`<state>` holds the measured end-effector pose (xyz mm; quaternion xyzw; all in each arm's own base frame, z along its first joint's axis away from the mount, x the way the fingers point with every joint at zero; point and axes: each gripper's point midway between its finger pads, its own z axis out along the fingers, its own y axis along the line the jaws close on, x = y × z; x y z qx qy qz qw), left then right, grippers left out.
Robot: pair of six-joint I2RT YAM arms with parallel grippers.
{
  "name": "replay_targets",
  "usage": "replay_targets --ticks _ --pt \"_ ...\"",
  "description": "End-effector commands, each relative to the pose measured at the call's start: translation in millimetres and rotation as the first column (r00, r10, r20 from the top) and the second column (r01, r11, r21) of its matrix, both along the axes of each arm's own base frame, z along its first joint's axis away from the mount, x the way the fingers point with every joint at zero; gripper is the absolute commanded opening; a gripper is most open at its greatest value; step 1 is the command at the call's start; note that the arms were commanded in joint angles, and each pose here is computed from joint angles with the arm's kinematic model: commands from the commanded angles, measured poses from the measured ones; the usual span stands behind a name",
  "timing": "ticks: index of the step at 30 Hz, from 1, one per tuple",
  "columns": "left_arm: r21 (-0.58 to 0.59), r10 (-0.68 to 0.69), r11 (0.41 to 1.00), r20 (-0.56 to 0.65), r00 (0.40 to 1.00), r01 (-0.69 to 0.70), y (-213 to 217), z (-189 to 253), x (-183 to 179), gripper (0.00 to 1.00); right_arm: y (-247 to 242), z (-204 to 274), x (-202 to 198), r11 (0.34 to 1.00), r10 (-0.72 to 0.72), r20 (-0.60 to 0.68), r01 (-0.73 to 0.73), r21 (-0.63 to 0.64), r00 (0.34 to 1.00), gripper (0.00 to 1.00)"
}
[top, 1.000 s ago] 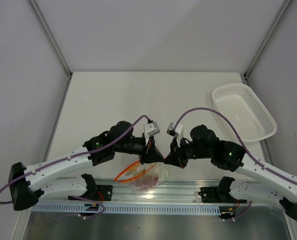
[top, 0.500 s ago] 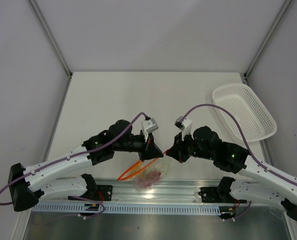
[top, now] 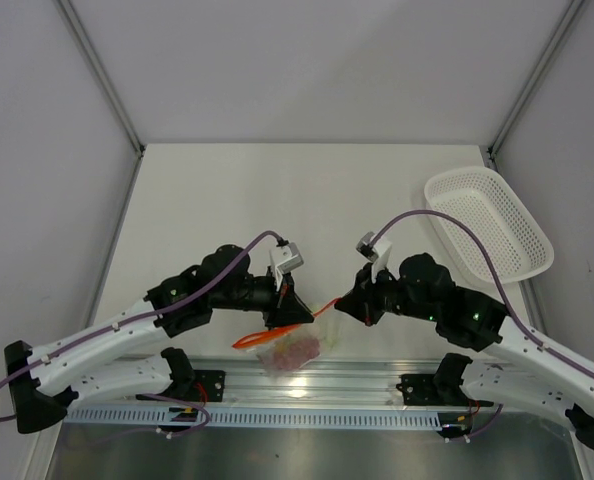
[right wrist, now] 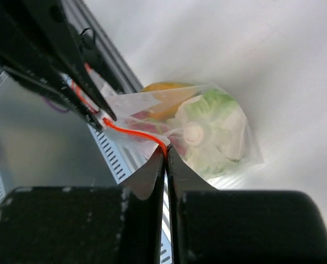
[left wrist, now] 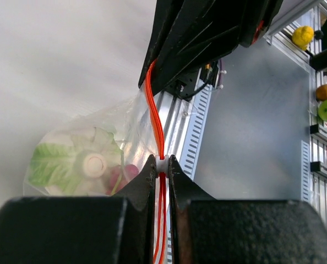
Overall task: Place the food in the zip-top bag and seal the zipper
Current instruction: Zip the zipper food storage bag at the center of the board.
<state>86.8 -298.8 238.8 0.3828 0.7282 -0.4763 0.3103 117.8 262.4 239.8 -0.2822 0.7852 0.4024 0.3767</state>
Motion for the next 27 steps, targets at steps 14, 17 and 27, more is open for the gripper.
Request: replay_targets --ticks 14,17,27 --pt "-0.033 -0.076 0.997 -0.014 0.997 0.075 0.0 13.0 -15.2 0.0 34.4 14.9 -35.1 0.909 0.417 0.079 -0.416 -0.026 0.906 0.44" --pt "-0.036 -0.076 0.997 -0.017 0.997 0.075 -0.5 12.9 -15.4 0.0 39.4 11.9 -34.0 0.903 0.429 0.072 -0.428 -0.029 0.901 0.4" --pt "-0.03 -0.07 0.997 -0.022 0.997 0.07 -0.6 11.4 -14.6 0.01 37.2 8.1 -22.9 0.925 0.38 0.089 -0.375 -0.065 0.921 0.08"
